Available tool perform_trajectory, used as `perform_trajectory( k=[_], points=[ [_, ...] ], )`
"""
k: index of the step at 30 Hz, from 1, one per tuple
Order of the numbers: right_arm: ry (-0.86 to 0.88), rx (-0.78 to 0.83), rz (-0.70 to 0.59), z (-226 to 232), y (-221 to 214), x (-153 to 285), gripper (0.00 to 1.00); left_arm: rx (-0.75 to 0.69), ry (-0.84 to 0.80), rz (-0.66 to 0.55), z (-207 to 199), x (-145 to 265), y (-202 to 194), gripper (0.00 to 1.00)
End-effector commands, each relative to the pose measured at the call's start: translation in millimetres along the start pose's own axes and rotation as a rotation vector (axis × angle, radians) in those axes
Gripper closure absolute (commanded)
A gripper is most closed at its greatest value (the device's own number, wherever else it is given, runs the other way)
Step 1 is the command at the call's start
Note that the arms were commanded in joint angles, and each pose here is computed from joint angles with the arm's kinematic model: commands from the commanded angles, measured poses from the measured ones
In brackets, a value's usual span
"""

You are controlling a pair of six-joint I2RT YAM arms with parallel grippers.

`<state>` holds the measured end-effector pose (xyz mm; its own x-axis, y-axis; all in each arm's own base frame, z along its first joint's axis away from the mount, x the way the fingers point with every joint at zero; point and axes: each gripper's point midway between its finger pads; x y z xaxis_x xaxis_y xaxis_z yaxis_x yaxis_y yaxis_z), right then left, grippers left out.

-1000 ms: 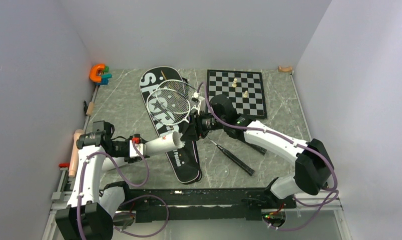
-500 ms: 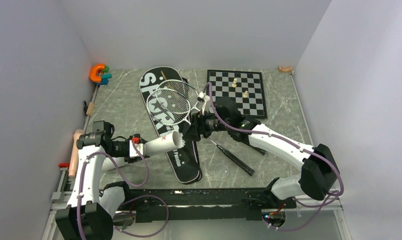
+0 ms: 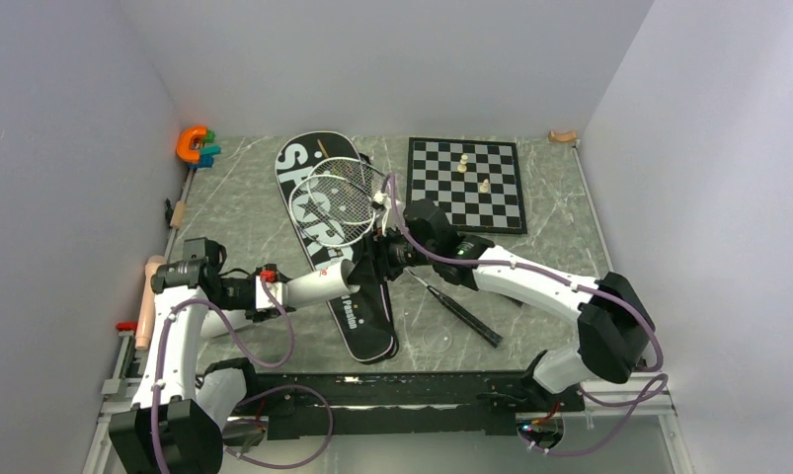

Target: Pack up the badminton gear

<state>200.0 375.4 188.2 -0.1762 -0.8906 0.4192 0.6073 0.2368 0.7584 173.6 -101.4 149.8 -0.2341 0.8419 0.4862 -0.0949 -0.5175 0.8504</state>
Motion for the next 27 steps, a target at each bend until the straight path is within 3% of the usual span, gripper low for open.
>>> perform_trajectory(
  k=[1, 6, 14, 20, 27],
  points=[
    [-0.033, 0.014, -0.037, -0.2, 12.4, -16.4, 0.37, -0.05, 0.029, -0.125, 12.0, 4.1, 36.3, 0.59],
    [-0.031, -0.007, -0.09, 3.6, 28.4, -17.1, 0.25, -0.042, 0.025, -0.12, 11.6, 3.7, 34.4, 0.59],
    [-0.169, -0.057, -0.223, -16.2, 84.1, 52.6, 0.14, -0.027, 0.016, -0.082, 7.0, -1.4, 17.2, 0.59],
    [-0.38, -0.195, -0.152, -75.4, 73.4, 65.4, 0.13, -0.031, 0.021, -0.074, 9.7, -1.0, 16.2, 0.59],
    [-0.887, -0.34, 0.089, -195.8, 22.6, 54.4, 0.17, -0.035, 0.02, -0.071, 6.8, -1.0, 15.5, 0.59]
  ],
)
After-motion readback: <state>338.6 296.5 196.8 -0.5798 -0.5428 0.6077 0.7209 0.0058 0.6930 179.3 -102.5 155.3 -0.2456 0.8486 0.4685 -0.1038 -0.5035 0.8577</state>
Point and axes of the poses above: each gripper's point midway between its finger pads, its own x axis back along the fingers, its own z axis along the line the jaws close on, y = z × x, and after that the axes turned 8 degrees about x, right-handed
